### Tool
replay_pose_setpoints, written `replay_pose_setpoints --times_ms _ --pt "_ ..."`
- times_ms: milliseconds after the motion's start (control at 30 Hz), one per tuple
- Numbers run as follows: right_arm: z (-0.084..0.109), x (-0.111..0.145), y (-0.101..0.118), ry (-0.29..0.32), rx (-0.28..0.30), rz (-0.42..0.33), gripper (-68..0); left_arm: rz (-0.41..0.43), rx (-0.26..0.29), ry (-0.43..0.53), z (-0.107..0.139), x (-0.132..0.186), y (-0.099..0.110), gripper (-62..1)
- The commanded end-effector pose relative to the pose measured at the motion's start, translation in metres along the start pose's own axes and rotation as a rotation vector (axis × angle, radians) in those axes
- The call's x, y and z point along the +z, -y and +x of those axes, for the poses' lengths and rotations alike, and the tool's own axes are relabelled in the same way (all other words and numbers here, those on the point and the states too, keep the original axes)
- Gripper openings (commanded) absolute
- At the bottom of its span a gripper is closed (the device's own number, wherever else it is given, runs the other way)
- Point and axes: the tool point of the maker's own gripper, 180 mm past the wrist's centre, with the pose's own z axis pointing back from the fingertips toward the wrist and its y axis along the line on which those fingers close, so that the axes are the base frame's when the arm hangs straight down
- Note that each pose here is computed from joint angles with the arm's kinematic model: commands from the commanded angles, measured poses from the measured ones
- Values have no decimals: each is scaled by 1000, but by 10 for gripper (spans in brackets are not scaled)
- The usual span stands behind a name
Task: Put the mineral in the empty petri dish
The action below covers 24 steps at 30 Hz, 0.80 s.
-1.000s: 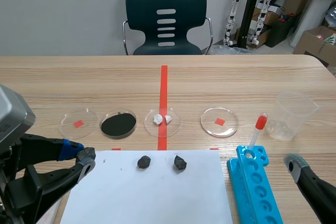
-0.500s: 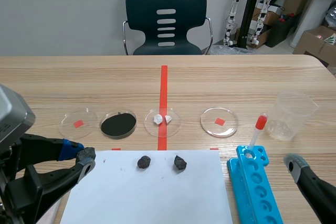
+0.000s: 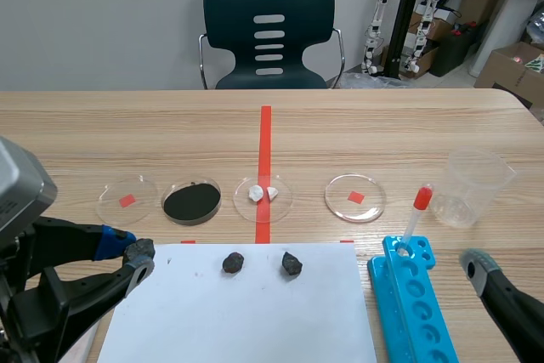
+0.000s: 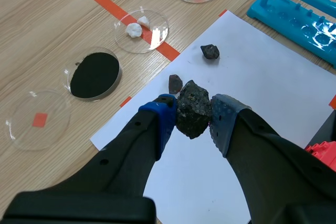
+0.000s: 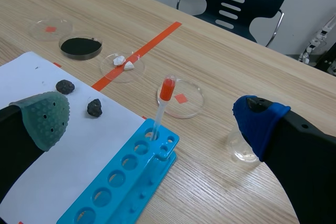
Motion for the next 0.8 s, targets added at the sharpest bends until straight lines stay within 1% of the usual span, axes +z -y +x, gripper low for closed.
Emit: replay_pose_setpoints --times_ms 0,367,500,633,767 --pt "9 -3 1 33 8 3 4 0 4 31 9 0 1 -493" --pt "9 -3 1 32 8 3 4 19 12 26 5 -1 -3 -493" --pt "9 -3 1 32 8 3 4 22 30 34 6 -1 -4 -493" --pt "9 -3 1 32 8 3 4 54 52 42 2 -8 -15 -493" --pt "9 -3 1 32 8 3 4 94 91 42 -9 -17 -29 -493"
